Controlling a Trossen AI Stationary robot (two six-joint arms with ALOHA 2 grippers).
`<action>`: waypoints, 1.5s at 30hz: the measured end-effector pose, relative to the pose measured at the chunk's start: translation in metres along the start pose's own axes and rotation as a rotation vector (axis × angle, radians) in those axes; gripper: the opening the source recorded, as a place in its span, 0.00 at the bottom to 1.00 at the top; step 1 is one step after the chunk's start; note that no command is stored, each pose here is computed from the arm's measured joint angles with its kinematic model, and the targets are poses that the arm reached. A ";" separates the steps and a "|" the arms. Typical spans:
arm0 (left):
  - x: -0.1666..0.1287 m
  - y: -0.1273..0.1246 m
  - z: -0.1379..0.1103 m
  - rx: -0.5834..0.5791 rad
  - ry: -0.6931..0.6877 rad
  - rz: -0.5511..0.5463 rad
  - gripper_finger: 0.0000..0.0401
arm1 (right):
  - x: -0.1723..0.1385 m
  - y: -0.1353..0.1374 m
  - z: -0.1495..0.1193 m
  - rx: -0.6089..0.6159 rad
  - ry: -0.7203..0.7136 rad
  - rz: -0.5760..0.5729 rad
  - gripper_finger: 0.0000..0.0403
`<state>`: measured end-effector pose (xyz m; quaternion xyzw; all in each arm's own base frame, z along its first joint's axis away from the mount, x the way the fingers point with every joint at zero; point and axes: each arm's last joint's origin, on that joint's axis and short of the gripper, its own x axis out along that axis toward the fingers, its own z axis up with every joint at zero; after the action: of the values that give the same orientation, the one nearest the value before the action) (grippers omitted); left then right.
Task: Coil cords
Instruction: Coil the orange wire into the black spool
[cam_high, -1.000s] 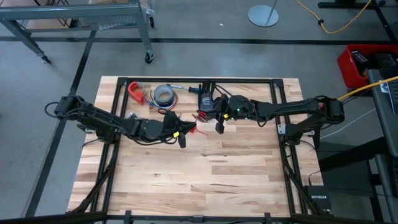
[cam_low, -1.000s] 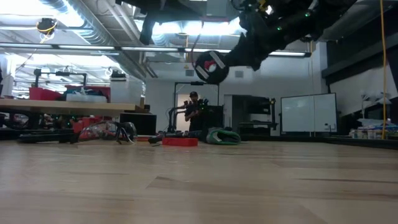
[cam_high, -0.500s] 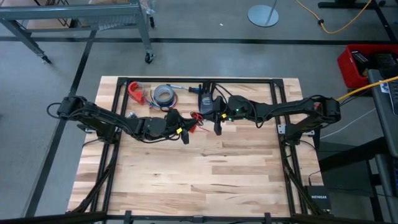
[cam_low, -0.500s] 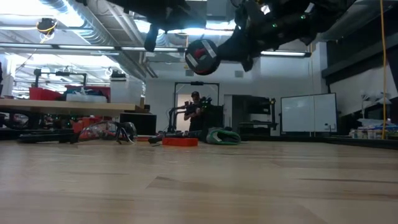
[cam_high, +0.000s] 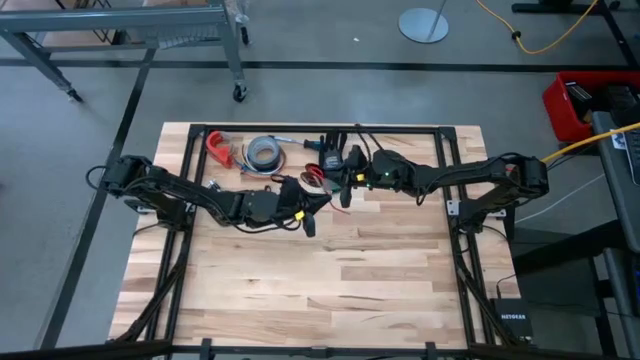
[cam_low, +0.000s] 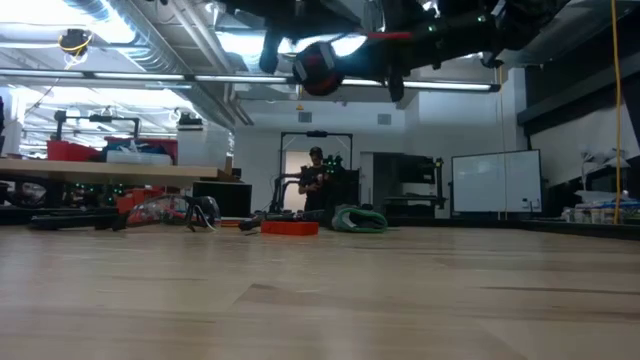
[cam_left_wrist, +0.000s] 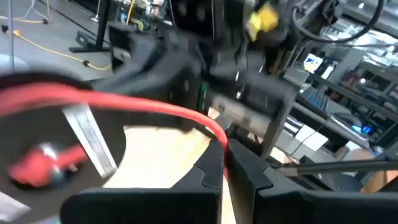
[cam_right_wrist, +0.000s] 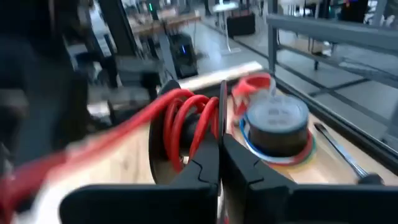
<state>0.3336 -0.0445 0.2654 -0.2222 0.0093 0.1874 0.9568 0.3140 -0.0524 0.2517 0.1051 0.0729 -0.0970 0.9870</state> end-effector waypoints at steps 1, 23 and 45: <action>0.000 0.000 -0.001 0.002 0.005 0.002 0.00 | 0.000 0.000 0.002 0.009 -0.021 0.004 0.01; -0.024 -0.004 -0.036 0.191 0.116 0.282 0.00 | -0.002 0.008 0.019 0.036 -0.037 0.148 0.01; -0.036 -0.011 -0.044 0.294 0.109 0.337 0.00 | -0.011 0.011 -0.007 0.037 0.313 0.391 0.01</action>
<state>0.3069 -0.0858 0.2340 -0.0858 0.1253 0.3289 0.9321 0.3047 -0.0382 0.2485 0.1488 0.2015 0.1118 0.9616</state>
